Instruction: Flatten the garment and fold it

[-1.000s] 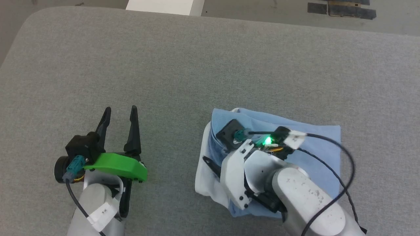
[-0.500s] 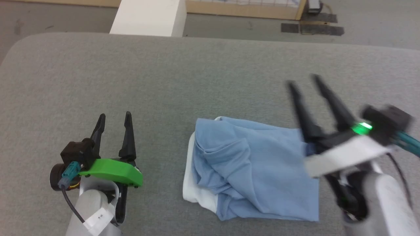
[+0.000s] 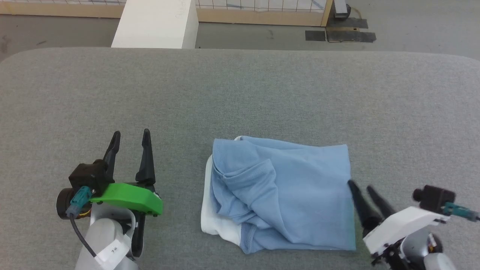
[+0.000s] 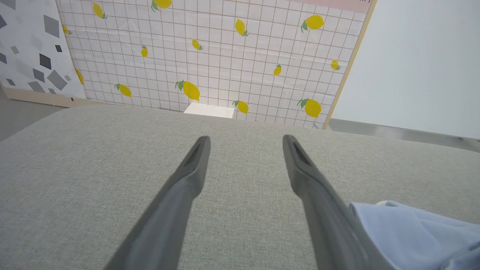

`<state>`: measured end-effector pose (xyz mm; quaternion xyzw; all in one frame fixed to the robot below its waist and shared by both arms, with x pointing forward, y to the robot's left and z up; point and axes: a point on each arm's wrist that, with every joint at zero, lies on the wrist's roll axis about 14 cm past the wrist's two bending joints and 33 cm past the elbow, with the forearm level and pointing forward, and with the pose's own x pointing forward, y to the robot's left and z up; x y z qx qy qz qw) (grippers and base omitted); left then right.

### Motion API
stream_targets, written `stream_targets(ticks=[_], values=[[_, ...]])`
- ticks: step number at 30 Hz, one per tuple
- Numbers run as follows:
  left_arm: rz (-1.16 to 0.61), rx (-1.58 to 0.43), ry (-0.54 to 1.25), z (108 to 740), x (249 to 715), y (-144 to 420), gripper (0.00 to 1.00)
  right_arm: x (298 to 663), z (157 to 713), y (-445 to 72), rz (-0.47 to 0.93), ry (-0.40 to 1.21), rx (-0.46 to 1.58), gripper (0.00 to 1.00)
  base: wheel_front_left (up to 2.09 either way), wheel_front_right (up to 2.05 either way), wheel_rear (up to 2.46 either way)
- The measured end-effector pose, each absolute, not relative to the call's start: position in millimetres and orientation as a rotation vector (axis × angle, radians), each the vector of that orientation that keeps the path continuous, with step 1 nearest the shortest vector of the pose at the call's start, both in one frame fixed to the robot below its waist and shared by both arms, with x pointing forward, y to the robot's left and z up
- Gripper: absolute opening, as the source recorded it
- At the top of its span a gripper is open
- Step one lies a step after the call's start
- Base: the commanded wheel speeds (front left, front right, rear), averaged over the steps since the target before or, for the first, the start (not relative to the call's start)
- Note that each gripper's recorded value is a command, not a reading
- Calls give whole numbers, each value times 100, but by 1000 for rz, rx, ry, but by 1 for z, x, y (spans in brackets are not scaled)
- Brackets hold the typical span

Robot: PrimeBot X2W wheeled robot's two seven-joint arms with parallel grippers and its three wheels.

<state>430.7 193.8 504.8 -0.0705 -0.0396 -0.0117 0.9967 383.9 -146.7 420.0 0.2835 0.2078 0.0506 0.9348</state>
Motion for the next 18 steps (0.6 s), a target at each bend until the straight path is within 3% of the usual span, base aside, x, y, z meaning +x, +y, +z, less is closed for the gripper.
stream_targets(ticks=[5,11,12,13,15,18], values=[[-17,-140,-76,504,429,196,100,371,389,-127,132,580,638,100,0,0,0],[-7,-138,-69,502,427,200,100,377,380,-109,181,653,659,100,0,0,0],[-5,-138,-69,502,426,200,100,378,379,-106,188,665,660,91,0,0,0],[-3,-138,-68,501,426,201,100,378,378,-104,195,675,660,33,0,0,0],[-1,-138,-66,501,424,202,100,378,376,-101,209,696,643,0,0,0,0],[2,-139,-62,500,422,202,100,376,375,-98,227,721,605,0,0,0,0]])
